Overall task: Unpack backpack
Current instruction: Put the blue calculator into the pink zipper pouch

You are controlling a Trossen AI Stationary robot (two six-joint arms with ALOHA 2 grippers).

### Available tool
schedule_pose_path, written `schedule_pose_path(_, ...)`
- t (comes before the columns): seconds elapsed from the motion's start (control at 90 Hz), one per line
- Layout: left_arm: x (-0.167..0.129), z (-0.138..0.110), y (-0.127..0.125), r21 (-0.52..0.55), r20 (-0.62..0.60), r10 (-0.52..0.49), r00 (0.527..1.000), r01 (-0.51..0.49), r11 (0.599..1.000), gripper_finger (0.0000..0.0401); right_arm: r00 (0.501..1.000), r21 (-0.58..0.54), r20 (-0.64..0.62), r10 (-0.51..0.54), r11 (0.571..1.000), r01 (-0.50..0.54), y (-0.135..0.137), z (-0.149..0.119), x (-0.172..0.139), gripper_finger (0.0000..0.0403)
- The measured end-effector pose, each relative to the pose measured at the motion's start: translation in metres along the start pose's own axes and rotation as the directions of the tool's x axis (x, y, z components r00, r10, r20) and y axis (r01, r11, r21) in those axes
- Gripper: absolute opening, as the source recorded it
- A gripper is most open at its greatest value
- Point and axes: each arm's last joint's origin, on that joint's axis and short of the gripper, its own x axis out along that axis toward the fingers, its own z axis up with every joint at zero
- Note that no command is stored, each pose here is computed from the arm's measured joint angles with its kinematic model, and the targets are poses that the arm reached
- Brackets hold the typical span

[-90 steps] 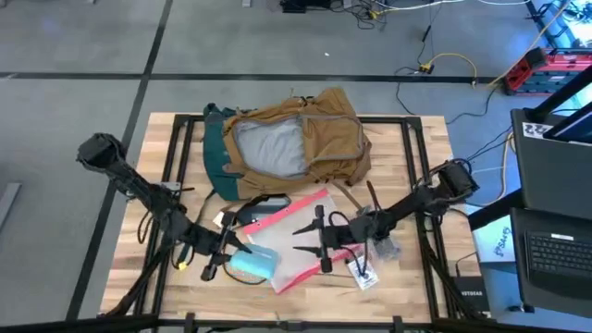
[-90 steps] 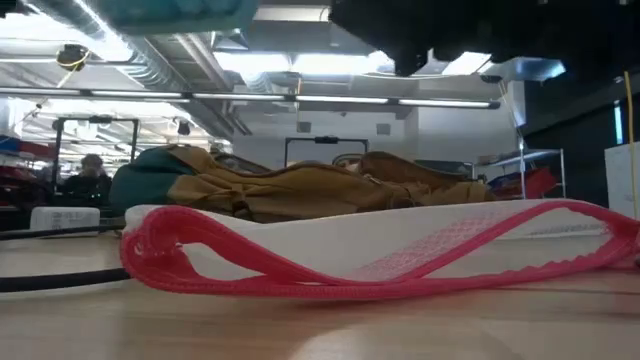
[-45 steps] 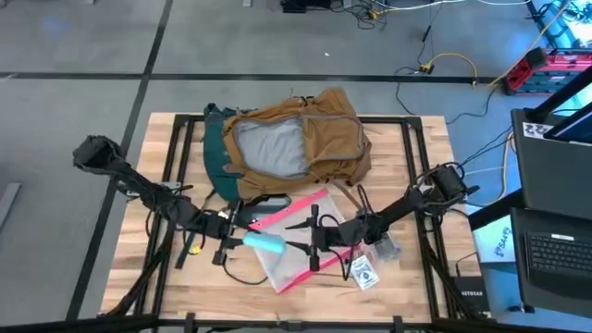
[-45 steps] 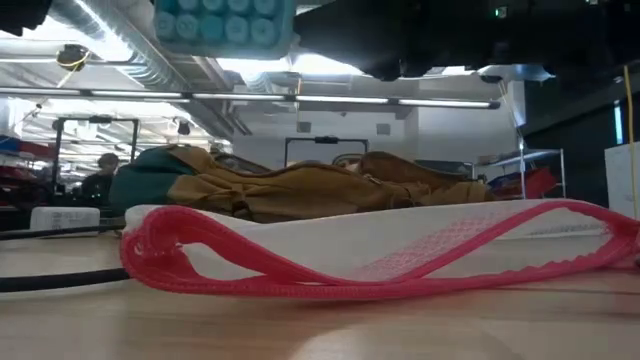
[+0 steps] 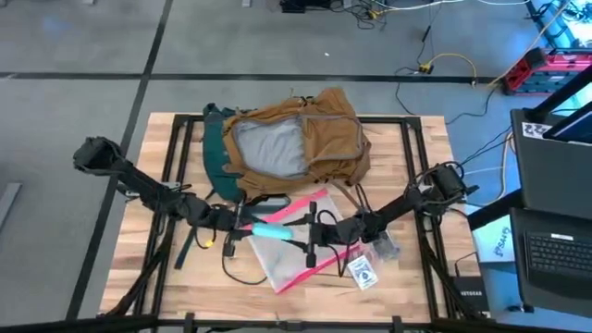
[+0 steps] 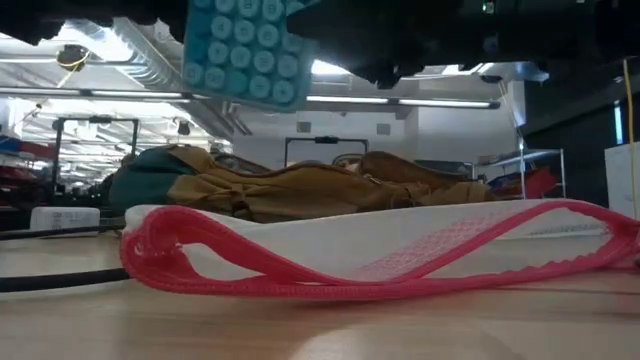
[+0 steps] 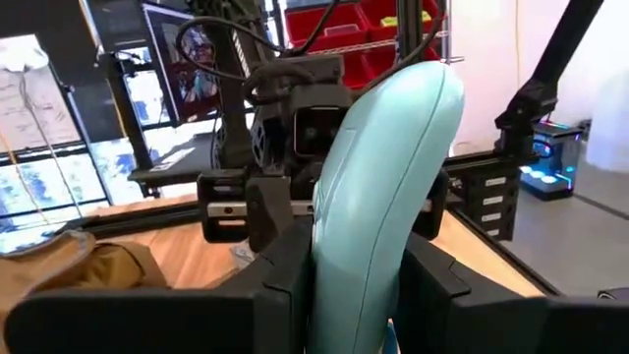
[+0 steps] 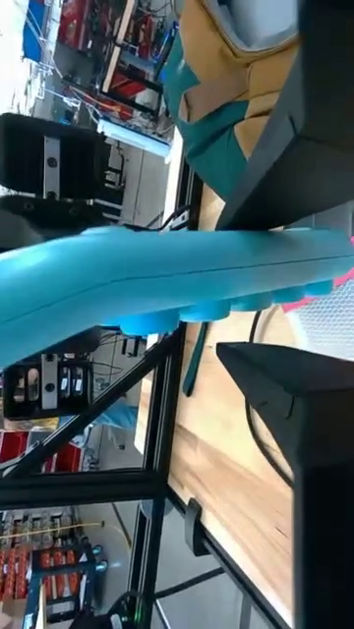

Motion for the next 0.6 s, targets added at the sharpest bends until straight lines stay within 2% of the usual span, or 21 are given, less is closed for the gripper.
schedule_pose_path(0.233, 0.000, 0.003, 0.001, -0.008, 0.032, -0.019, 0.999, 0.019, 1.000, 0.0081, 1.000, 0.033, 0.000, -0.009, 0.999, 0.009, -0.008, -0.001, 0.004, 0.0231)
schedule_pose_path(0.511, 0.000, 0.004, 0.001, -0.008, 0.043, -0.041, 0.998, 0.041, 0.999, 0.0081, 0.999, 0.063, 0.013, 0.036, 0.997, -0.037, -0.019, 0.005, 0.019, 0.0219)
schedule_pose_path(0.6, 0.000, 0.004, 0.001, -0.011, 0.044, -0.046, 0.998, 0.046, 0.999, 0.0081, 0.999, 0.039, -0.009, 0.039, 0.998, -0.039, -0.017, 0.006, 0.025, 0.0202)
